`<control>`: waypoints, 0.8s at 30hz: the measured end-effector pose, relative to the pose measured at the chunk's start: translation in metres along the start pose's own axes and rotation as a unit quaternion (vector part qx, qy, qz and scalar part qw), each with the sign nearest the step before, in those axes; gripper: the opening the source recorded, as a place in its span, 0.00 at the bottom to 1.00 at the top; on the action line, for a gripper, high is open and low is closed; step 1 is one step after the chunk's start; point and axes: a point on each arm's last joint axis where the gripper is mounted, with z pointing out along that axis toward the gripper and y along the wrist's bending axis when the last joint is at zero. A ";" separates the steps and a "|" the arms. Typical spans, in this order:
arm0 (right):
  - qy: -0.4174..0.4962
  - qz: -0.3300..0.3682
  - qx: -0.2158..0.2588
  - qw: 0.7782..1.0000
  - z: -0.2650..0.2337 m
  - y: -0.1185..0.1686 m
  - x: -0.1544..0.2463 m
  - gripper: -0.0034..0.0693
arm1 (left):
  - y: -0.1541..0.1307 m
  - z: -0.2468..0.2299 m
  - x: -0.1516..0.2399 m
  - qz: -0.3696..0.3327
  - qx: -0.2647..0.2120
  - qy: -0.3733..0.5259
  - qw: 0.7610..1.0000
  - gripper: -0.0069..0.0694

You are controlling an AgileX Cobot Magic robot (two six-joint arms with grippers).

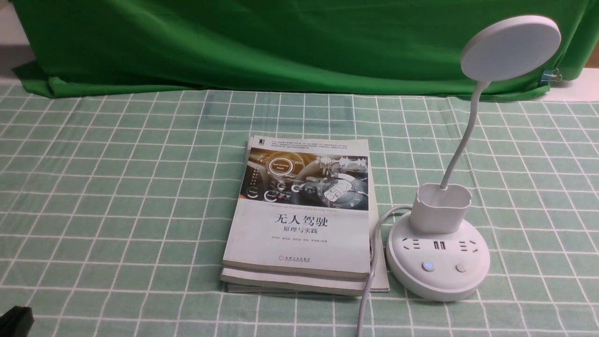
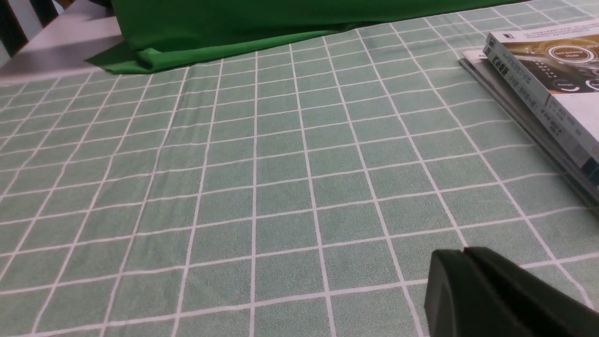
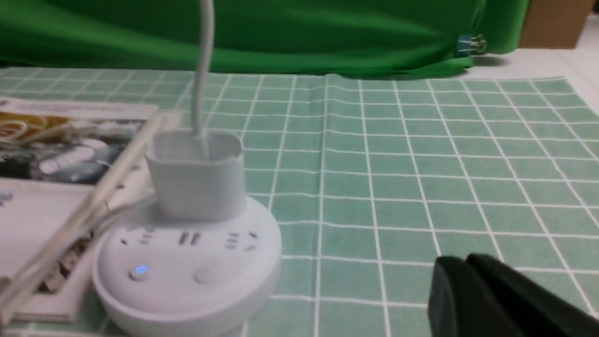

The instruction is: Turn off the desk lamp on the blue coffee tablecloth by hand.

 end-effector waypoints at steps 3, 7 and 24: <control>-0.020 0.002 0.002 1.000 -0.004 0.000 0.005 0.09 | 0.000 0.000 0.000 0.000 0.000 0.000 1.000 0.09; -0.033 0.008 0.002 0.999 -0.006 0.000 0.005 0.09 | 0.000 0.000 0.000 0.000 0.000 0.000 1.000 0.09; -0.032 0.013 0.002 0.999 -0.006 0.000 0.005 0.13 | 0.000 0.000 0.000 0.000 0.000 0.000 1.000 0.09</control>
